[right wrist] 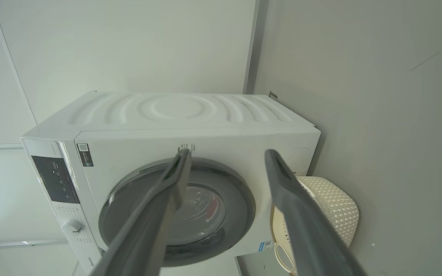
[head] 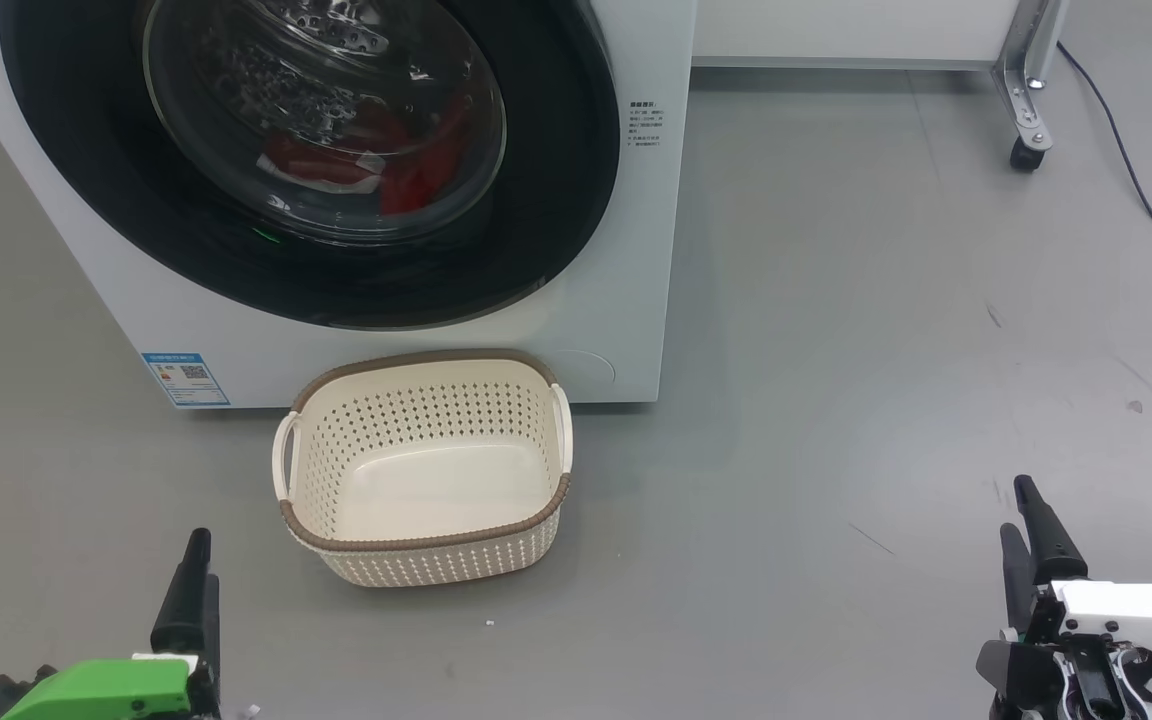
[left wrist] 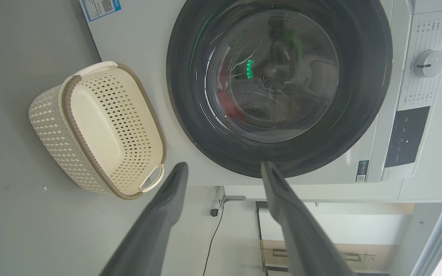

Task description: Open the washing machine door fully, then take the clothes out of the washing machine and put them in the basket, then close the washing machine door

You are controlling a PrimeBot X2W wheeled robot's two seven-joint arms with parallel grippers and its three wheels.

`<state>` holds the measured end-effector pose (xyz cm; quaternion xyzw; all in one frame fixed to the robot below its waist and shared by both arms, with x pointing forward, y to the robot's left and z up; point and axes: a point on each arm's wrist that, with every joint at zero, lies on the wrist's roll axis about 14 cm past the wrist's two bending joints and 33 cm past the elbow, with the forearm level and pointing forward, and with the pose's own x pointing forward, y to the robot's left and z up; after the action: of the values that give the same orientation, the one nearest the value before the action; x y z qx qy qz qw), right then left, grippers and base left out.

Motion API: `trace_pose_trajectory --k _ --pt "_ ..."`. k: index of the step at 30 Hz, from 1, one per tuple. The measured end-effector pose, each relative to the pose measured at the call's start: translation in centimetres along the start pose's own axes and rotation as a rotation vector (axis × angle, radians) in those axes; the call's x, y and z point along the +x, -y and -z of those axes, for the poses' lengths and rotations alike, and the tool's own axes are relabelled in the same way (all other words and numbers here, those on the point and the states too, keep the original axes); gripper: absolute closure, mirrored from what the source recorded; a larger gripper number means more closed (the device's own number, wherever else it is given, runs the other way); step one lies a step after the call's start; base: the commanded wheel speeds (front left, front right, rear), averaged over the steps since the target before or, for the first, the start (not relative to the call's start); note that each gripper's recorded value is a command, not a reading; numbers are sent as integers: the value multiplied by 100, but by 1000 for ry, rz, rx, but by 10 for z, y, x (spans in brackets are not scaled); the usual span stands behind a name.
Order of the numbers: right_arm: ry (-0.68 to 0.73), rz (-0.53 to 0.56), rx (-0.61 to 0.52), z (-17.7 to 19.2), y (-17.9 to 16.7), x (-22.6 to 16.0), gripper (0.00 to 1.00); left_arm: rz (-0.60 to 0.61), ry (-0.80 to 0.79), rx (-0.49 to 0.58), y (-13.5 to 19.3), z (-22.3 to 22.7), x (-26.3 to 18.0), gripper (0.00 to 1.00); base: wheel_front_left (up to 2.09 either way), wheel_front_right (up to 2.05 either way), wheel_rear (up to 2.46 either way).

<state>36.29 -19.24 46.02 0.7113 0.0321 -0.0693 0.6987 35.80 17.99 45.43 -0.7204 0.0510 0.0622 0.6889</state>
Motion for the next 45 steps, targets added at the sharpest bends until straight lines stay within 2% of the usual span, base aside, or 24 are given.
trace_pose_trajectory --k 18,36,43,45 --pt "62 -85 -89 -11 -28 4 0 81 32 94 26 0 1 0 0 0 0" --pt "95 -219 -199 -8 -71 5 0 215 90 179 69 -5 0 0 0 0 0" --pt "112 -271 -255 -7 -87 3 0 282 103 290 89 -1 -3 0 0 0 0" --pt "122 -278 -311 -7 -89 2 0 294 110 326 93 -2 -4 0 0 0 0"
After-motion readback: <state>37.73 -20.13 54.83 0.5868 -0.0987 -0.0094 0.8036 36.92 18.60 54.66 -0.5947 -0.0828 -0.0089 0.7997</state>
